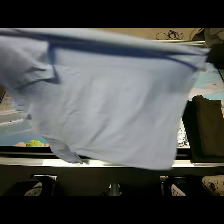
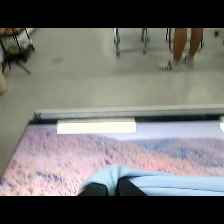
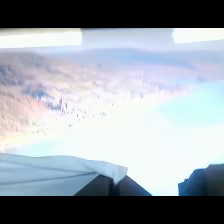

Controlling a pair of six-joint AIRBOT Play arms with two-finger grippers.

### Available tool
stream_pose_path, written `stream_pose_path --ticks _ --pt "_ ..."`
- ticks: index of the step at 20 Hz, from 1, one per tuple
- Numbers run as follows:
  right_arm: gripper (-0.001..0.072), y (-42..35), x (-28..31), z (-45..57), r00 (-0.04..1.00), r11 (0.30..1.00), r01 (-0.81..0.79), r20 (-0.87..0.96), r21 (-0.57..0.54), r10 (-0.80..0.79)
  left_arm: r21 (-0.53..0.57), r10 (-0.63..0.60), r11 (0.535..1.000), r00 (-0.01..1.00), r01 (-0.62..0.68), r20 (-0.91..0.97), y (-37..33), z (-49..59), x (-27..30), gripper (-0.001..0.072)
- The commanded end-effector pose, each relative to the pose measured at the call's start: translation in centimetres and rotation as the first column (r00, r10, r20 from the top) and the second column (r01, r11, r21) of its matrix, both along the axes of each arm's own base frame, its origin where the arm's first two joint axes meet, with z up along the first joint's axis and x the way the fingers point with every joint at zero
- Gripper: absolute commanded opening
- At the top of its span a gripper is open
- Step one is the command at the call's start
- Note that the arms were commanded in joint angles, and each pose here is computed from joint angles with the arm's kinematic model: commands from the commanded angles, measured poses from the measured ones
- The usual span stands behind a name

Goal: Fold the shirts.

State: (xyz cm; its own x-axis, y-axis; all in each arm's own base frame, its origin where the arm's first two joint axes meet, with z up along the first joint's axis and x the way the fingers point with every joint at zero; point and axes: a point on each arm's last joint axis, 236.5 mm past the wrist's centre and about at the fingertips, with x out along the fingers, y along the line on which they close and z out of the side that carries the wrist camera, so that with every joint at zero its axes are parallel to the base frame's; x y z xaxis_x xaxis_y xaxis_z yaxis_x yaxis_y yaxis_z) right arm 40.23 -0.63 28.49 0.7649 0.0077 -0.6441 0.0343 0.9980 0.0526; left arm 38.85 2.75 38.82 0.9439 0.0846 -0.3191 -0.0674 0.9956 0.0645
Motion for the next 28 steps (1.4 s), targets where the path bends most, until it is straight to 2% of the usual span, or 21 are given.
stream_pose_path --ticks 1,3,6,8,9,10,11,12,13,15,17,19,22,24,25,28 --pt "0.0029 -0.6 5.9 -13.5 0.946 0.999 0.037 -0.323 0.015 -0.030 -0.035 -0.023 0.999 0.946 0.012 -0.324 -0.2 -14.4 7.2 0.0040" --pt "0.0029 -0.2 9.3 -20.1 0.915 0.993 0.095 -0.400 0.068 -0.061 -0.086 -0.062 0.996 0.881 0.024 -0.469 -1.4 -22.2 10.3 0.0040" --pt "0.0029 1.0 13.4 -26.3 0.903 0.963 0.199 -0.416 0.181 -0.109 -0.199 -0.117 0.980 0.787 -0.007 -0.605 -3.4 -31.8 13.1 0.0040" --pt "0.0029 2.2 14.9 -28.0 0.902 0.929 0.253 -0.414 0.271 -0.125 -0.320 -0.159 0.944 0.737 -0.082 -0.657 -5.4 -35.8 13.4 0.0044" --pt "0.0038 3.0 15.4 -28.1 0.907 0.916 0.252 -0.405 0.313 -0.111 -0.368 -0.193 0.925 0.716 -0.095 -0.671 -6.4 -36.9 13.3 0.0085" --pt "0.0186 3.4 15.5 -27.8 0.912 0.914 0.239 -0.400 0.329 -0.095 -0.387 -0.212 0.917 0.700 -0.100 -0.682 -6.9 -37.2 13.0 0.0227" --pt "0.0433 3.4 14.9 -27.1 0.911 0.926 0.206 -0.407 0.318 -0.063 -0.381 -0.217 0.919 0.676 -0.101 -0.704 -6.6 -37.1 12.3 0.0507" --pt "0.0471 2.8 13.7 -26.5 0.903 0.946 0.156 -0.430 0.284 -0.020 -0.366 -0.234 0.927 0.636 -0.081 -0.735 -5.8 -36.7 11.0 0.0638" --pt "0.0470 1.6 11.9 -26.3 0.879 0.959 0.118 -0.476 0.256 0.019 -0.352 -0.248 0.934 0.590 -0.065 -0.768 -4.5 -36.5 9.5 0.0635" --pt "0.0462 -1.1 6.3 -27.7 0.754 0.955 0.153 -0.655 0.254 0.053 -0.356 -0.244 0.923 0.496 -0.144 -0.834 -1.0 -36.8 5.7 0.0609" --pt "0.0387 -1.9 0.4 -30.0 0.601 0.941 0.185 -0.791 0.282 0.119 -0.379 -0.254 0.891 0.416 -0.252 -0.873 1.3 -38.6 1.6 0.0491" --pt "0.0386 -1.1 -2.2 -32.2 0.584 0.930 0.213 -0.802 0.300 0.125 -0.416 -0.297 0.852 0.359 -0.320 -0.885 1.4 -41.6 -2.4 0.0491" --pt "0.0388 0.0 -4.5 -34.4 0.592 0.914 0.253 -0.798 0.317 0.113 -0.492 -0.383 0.792 0.334 -0.361 -0.862 -1.1 -45.1 -5.2 0.0492" --pt "0.0417 0.4 -6.0 -35.0 0.553 0.914 0.253 -0.822 0.319 0.134 -0.486 -0.384 0.789 0.316 -0.375 -0.868 -2.1 -47.0 -6.1 0.0492" --pt "0.0472 0.5 -6.4 -35.1 0.542 0.914 0.246 -0.828 0.321 0.145 -0.485 -0.382 0.790 0.318 -0.376 -0.868 -2.4 -47.6 -6.1 0.0492" --pt "0.0473 0.4 -6.8 -35.2 0.529 0.918 0.244 -0.836 0.314 0.146 -0.489 -0.367 0.799 0.359 -0.351 -0.858 -3.5 -48.4 -4.9 0.0492"
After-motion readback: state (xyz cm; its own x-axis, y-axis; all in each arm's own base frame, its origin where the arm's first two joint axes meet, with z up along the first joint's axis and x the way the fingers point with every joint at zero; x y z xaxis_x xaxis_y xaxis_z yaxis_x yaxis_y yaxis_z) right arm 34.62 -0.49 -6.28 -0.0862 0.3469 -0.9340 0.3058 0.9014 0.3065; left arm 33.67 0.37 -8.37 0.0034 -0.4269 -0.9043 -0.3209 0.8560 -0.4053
